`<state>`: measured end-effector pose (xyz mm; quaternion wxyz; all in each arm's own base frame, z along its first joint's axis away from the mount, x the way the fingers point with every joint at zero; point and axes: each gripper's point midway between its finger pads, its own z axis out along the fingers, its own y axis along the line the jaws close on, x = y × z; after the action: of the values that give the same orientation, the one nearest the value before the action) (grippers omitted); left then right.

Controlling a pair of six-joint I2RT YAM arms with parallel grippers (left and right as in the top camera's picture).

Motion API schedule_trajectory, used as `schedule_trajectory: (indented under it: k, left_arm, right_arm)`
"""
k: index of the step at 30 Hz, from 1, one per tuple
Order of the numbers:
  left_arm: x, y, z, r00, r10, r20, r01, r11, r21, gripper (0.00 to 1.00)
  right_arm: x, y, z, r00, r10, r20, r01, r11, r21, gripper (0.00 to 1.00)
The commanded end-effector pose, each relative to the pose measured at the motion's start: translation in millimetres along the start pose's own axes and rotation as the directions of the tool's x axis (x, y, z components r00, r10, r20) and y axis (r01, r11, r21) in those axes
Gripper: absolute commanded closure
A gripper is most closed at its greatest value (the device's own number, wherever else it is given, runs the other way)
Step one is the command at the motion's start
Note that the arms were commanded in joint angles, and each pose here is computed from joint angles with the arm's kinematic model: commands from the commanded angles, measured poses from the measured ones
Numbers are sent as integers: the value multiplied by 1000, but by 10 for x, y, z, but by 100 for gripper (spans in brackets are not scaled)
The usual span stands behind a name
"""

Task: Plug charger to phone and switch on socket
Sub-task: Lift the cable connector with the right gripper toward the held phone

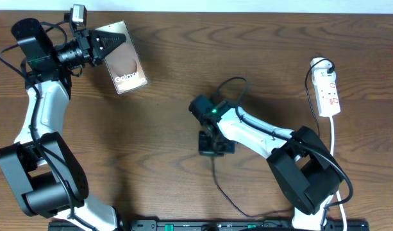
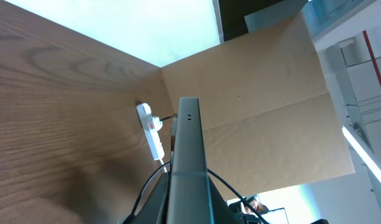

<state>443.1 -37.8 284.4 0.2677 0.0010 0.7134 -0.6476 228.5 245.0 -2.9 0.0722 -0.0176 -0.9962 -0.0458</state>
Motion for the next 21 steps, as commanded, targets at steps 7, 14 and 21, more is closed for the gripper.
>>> schedule_trajectory:
  k: [7,14,21]
  left_arm:
    - [6,-93,-16,999,34,-18,-33,999,17,93]
    - [8,-94,-13,999,32,-19,-32,999,17,93]
    - [7,-94,-13,999,33,-19,-33,999,17,93]
  right_arm:
    - [217,1332,-710,773,-575,268,535,363,-763,99]
    - [357,1511,-1292,559,-580,593,657,-127,-743,99]
    - [281,1582,-1507,507,-529,681,689,-226,-689,99]
